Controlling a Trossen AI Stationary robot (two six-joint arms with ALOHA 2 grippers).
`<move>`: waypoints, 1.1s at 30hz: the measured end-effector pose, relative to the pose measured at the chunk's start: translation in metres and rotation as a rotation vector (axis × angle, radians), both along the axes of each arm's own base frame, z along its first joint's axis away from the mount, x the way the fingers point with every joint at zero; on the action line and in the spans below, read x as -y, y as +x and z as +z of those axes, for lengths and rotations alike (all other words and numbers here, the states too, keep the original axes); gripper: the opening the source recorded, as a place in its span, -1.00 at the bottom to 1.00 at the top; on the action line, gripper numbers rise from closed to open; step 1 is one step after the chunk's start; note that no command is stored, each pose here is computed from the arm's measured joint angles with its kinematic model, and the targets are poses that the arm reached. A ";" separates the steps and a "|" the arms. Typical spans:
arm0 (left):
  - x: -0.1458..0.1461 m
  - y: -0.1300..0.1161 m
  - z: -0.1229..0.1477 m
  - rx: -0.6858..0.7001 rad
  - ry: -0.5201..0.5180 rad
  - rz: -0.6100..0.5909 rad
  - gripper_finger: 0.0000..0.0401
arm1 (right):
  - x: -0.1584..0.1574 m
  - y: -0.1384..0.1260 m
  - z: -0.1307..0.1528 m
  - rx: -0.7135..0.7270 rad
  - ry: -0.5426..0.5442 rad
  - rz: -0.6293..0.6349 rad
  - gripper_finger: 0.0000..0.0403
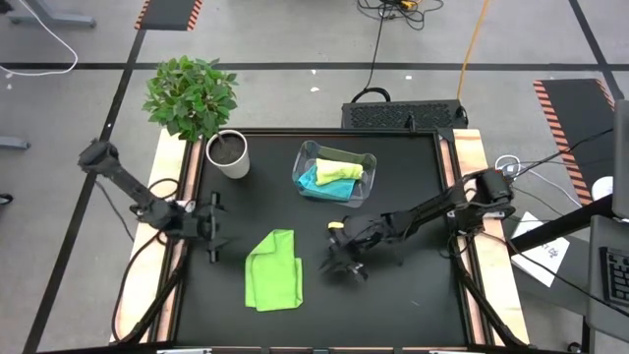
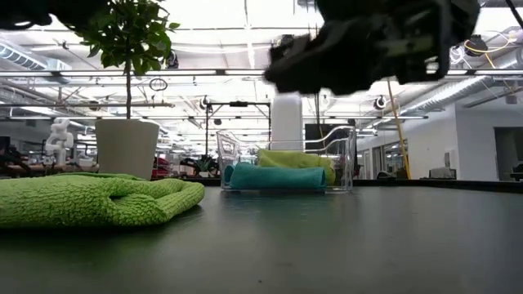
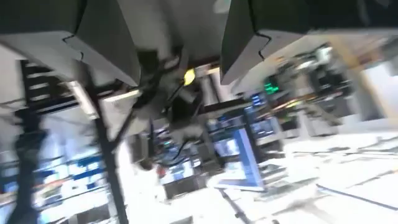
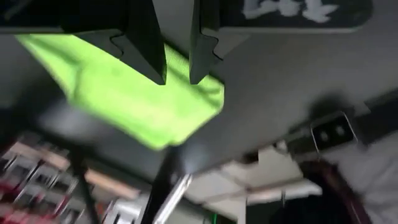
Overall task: Fold microfiber towels
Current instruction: Fold the green towel
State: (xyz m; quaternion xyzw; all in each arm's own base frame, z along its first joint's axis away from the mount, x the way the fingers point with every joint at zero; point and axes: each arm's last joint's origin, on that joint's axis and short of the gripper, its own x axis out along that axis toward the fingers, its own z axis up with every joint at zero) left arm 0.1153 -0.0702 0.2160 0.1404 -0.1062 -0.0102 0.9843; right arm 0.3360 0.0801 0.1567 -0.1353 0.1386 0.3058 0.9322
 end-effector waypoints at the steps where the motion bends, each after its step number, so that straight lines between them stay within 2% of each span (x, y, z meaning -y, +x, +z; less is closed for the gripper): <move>1: 0.002 -0.003 0.001 -0.004 0.009 0.030 0.11 | 0.002 -0.006 0.003 0.031 0.012 -0.004 -0.68; 4: 0.010 -0.012 0.001 -0.017 0.077 0.060 0.03 | 0.010 -0.029 0.014 0.128 0.060 -0.029 -0.68; 7: 0.016 -0.020 0.003 -0.014 0.109 0.070 -0.12 | 0.022 -0.052 0.021 0.201 0.075 -0.114 -0.68; 10: 0.017 -0.023 0.004 -0.028 0.118 0.116 -0.26 | 0.033 -0.066 0.021 0.205 0.062 -0.182 -0.68; 14: 0.017 -0.024 0.004 -0.028 0.151 0.114 -0.39 | 0.051 -0.077 0.022 0.214 0.062 -0.226 -0.68; 18: 0.016 -0.020 -0.001 -0.052 0.212 0.112 -0.41 | 0.073 -0.080 0.018 0.190 0.119 -0.158 -0.68; 21: 0.015 -0.016 -0.008 -0.085 0.253 0.045 -0.41 | 0.086 -0.080 0.015 0.181 0.176 -0.055 -0.68; 24: 0.010 -0.010 -0.016 -0.142 0.260 -0.010 -0.41 | 0.094 -0.079 0.013 0.187 0.211 -0.018 -0.68; 28: 0.000 -0.002 -0.024 -0.215 0.247 -0.071 -0.41 | 0.100 -0.078 0.010 0.195 0.242 0.031 -0.68; 33: -0.019 0.005 -0.023 -0.213 0.177 -0.112 -0.41 | 0.103 -0.076 0.010 0.223 0.289 0.051 -0.68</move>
